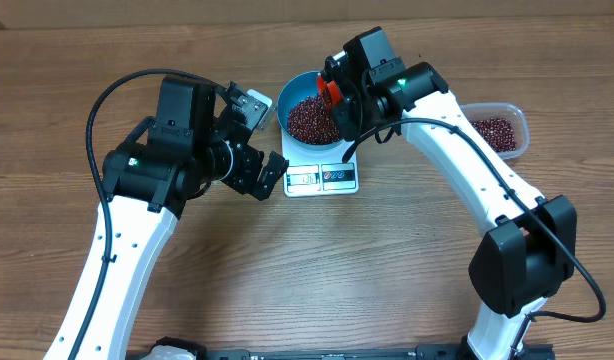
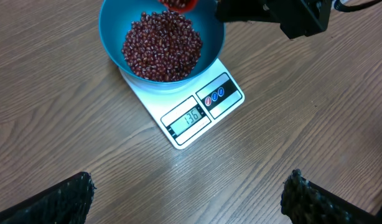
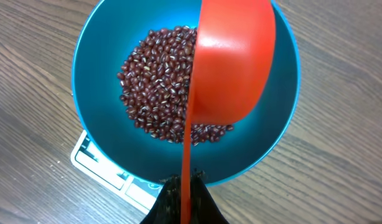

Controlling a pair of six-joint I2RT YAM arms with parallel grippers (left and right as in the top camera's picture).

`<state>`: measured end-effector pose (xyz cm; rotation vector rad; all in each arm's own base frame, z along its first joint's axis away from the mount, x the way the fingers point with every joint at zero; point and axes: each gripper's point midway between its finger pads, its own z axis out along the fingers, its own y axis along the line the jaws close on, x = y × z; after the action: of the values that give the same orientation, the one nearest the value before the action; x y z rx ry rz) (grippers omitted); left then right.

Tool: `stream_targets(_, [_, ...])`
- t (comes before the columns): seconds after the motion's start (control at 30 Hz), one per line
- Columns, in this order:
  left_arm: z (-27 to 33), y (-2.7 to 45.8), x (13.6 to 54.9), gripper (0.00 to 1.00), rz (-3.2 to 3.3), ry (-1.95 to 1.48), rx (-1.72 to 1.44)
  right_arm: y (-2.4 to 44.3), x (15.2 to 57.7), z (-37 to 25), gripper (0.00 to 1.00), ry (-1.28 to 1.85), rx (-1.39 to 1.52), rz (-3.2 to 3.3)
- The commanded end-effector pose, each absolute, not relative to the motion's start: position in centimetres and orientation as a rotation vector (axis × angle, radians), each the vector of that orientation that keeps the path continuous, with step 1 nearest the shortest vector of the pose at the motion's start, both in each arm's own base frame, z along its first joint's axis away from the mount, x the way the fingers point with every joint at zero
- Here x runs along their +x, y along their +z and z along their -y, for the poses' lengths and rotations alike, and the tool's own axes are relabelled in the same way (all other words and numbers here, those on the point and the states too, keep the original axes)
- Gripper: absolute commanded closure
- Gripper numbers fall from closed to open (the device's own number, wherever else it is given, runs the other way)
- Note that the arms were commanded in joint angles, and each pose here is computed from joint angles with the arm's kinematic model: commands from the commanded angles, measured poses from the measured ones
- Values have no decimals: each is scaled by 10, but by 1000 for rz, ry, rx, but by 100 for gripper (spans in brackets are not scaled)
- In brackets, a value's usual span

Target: Scoop item into bowl and weigh 150g on scale

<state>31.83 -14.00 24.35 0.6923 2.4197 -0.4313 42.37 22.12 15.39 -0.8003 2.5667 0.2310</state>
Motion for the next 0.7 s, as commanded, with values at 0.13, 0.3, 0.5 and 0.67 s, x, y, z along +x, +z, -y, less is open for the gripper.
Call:
stream_targets(0.13, [141, 248, 321, 0, -2402, -433, 710, 171, 438, -223, 96, 175, -870, -2466])
stream_targets(0.3, [141, 248, 321, 0, -2402, -433, 710, 171, 439, -221, 96, 151, -906, -2452])
stream_targets(0.5, [141, 248, 321, 1, -2402, -433, 710, 171, 439, -222, 96, 162, -889, -2459])
stream_targets(0.67, [141, 248, 321, 0, -2402, -432, 710, 171, 433, -226, 96, 282, -835, -2494])
